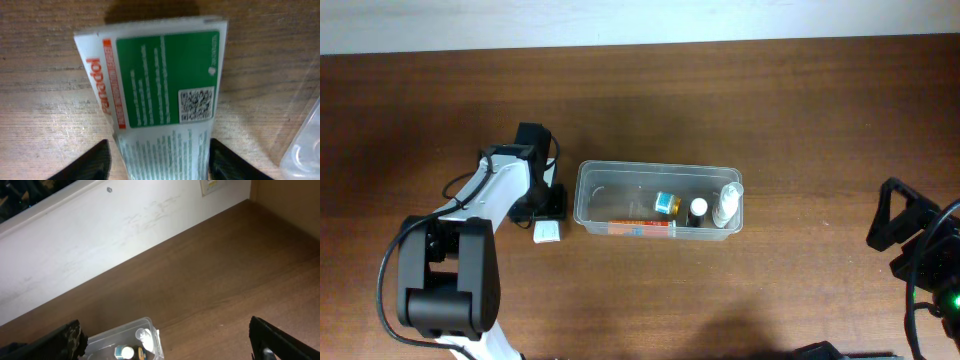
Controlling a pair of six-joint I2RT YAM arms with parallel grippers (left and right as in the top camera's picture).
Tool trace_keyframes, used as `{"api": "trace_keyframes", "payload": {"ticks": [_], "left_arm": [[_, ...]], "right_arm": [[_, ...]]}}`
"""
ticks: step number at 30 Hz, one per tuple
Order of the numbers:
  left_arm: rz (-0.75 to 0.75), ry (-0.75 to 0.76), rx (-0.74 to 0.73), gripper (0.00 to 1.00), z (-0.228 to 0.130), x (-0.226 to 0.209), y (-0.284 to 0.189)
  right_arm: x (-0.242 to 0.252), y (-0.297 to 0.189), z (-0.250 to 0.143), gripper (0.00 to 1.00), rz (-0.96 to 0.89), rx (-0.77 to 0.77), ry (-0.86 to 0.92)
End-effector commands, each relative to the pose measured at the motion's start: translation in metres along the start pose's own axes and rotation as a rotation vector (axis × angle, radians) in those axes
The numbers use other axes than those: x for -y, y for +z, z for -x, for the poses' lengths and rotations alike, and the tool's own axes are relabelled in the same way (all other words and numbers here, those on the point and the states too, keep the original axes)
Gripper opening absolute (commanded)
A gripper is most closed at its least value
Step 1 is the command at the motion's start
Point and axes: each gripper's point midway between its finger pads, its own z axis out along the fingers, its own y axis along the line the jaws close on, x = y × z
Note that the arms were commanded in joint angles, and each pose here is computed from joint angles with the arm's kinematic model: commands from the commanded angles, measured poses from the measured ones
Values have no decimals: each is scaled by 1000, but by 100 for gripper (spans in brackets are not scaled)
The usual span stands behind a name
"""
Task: Pack container
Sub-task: 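Grasp the white-green Panadol box with the left gripper, then lower the Panadol box into the container's left side and release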
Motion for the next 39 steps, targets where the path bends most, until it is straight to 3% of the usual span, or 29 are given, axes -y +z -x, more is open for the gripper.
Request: {"api": "trace_keyframes", "payload": {"ticks": [1,6,11,17,24,28,36,39], "left_arm": [[7,16,0,50,-1,-1,2],[13,74,-13,34,-1,-2,-6],[118,128,20,29,13,-20,-52],[127,159,238,29,45,-18,-154],[-15,519,513,31,50,50,-243],[-4,761,503,30,39,84,-237],[-20,1338,356,30,12,148,-177],[-24,1432,308,31,14,160,-154]], "right_arm": [[3,1,3,98,-20,12,-5],[3,1,3,98,-20,12,-5],[3,1,3,99,-20,12,-5],[3,1,3,98,-20,12,-5],[3,1,3,98,-20,12,-5],[3,1,3,98,-20,12,-5],[3,1,3,98,-20,12,-5],[3,1,3,98,-20,12,-5]]}}
